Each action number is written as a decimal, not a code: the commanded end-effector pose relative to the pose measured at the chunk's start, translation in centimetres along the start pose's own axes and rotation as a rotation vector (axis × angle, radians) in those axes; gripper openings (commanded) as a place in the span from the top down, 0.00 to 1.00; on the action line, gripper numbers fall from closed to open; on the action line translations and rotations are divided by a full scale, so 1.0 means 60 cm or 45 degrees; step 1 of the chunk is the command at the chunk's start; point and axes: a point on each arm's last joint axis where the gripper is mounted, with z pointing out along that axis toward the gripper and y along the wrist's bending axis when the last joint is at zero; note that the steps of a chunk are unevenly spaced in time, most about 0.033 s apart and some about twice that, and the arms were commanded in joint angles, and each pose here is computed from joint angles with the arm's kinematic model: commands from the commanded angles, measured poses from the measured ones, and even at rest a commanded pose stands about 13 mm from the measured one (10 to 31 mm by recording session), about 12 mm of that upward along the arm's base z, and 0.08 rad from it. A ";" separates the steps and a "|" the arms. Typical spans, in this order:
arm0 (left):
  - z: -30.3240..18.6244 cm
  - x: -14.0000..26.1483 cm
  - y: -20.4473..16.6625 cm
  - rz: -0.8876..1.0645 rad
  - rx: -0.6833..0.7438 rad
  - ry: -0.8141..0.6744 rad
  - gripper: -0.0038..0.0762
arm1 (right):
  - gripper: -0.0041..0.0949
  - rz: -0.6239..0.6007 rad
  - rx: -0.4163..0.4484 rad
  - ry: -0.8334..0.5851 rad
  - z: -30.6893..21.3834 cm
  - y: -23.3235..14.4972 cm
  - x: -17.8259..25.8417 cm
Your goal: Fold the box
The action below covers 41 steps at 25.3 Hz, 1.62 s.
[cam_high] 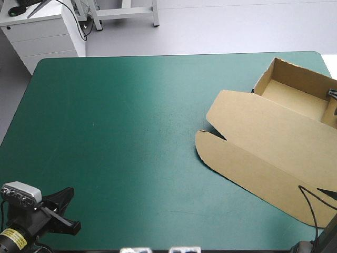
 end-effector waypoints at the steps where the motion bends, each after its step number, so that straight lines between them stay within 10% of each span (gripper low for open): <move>1: -0.003 -0.019 -0.004 -0.011 0.029 -0.092 0.96 | 0.27 -0.011 0.004 -0.109 -0.064 0.003 0.000; 9: -0.003 -0.018 -0.006 -0.024 0.043 -0.079 0.96 | 0.26 -0.064 -0.280 -0.387 -0.207 0.057 0.028; 18: -0.004 -0.026 -0.008 -0.031 0.066 -0.148 0.96 | 0.97 -0.622 -0.606 -0.877 -0.467 0.218 0.191; 23: -0.004 -0.028 -0.008 -0.029 0.067 -0.167 0.96 | 0.97 -0.998 -0.838 -1.068 -0.559 0.289 0.332; 30: -0.005 -0.030 -0.005 0.008 0.038 -0.185 0.96 | 0.96 -0.834 -0.623 -1.271 -0.435 0.217 0.458; 41: 0.032 -0.002 -0.006 0.100 0.052 -0.203 0.96 | 0.96 -0.760 -0.583 -1.380 -0.281 0.142 0.595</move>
